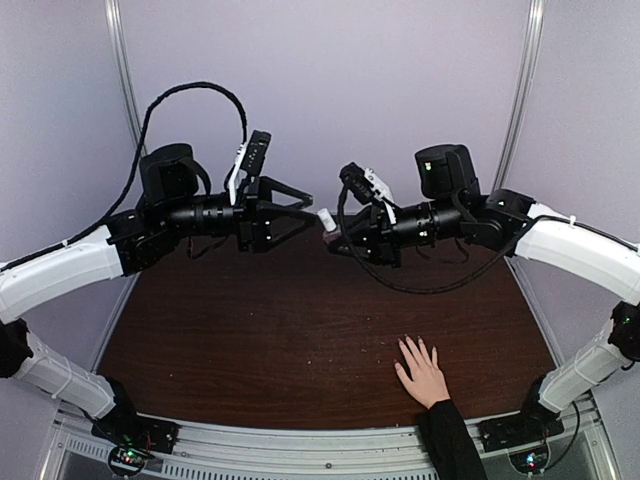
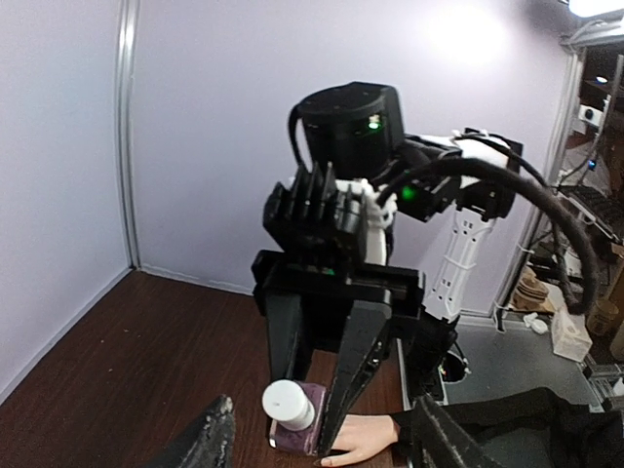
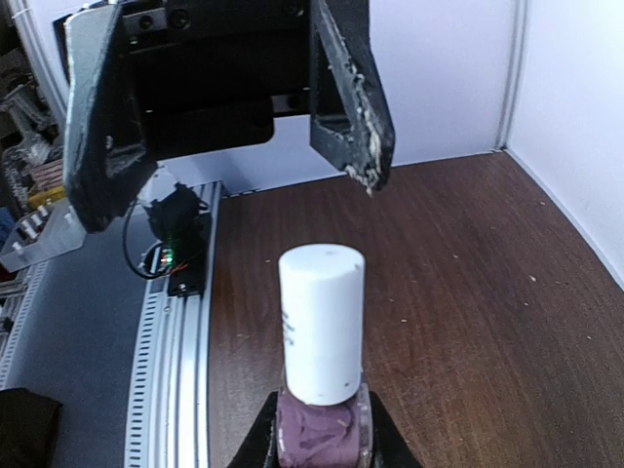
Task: Paint the nails
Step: Unscrew the cap of the nail polish bottle.
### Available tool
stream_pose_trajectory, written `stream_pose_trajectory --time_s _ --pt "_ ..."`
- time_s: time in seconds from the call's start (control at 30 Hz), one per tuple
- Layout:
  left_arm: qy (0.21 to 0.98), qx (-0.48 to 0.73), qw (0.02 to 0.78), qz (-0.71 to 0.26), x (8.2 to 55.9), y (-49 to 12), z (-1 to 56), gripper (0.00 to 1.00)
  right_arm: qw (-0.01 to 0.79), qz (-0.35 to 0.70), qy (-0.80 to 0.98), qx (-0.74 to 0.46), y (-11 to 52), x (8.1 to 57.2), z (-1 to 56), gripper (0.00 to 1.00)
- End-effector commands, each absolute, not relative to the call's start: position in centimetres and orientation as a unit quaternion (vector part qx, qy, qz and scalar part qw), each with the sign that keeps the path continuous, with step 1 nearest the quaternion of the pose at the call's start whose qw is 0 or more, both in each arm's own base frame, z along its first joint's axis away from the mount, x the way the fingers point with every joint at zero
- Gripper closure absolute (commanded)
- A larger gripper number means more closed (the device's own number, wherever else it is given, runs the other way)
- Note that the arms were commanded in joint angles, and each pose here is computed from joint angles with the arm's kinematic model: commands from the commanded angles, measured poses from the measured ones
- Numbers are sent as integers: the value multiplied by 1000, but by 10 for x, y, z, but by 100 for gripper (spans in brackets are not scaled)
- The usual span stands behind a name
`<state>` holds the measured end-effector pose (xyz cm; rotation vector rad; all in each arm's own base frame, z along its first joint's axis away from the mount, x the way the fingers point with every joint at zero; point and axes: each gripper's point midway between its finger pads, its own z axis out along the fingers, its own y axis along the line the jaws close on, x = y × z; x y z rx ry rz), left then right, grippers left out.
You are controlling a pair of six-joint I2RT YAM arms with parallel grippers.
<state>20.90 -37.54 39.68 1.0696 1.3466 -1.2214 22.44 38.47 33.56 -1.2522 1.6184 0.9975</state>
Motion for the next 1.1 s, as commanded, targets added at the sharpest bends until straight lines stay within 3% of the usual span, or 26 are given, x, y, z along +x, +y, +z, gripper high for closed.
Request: stream_pose_trajectory --time_s 0.0,0.53,0.9,1.07 --pt "479 492 498 -529 179 -370 406 38 385 472 574 -547 382 181 356 100" --pt "399 552 464 -567 145 -384 405 45 307 547 522 -578 386 146 360 100" --pt "378 556 448 -589 132 -399 398 59 284 566 513 -580 389 140 359 100" --pt "379 551 457 -587 133 -397 399 71 284 569 511 -578 389 140 361 100"
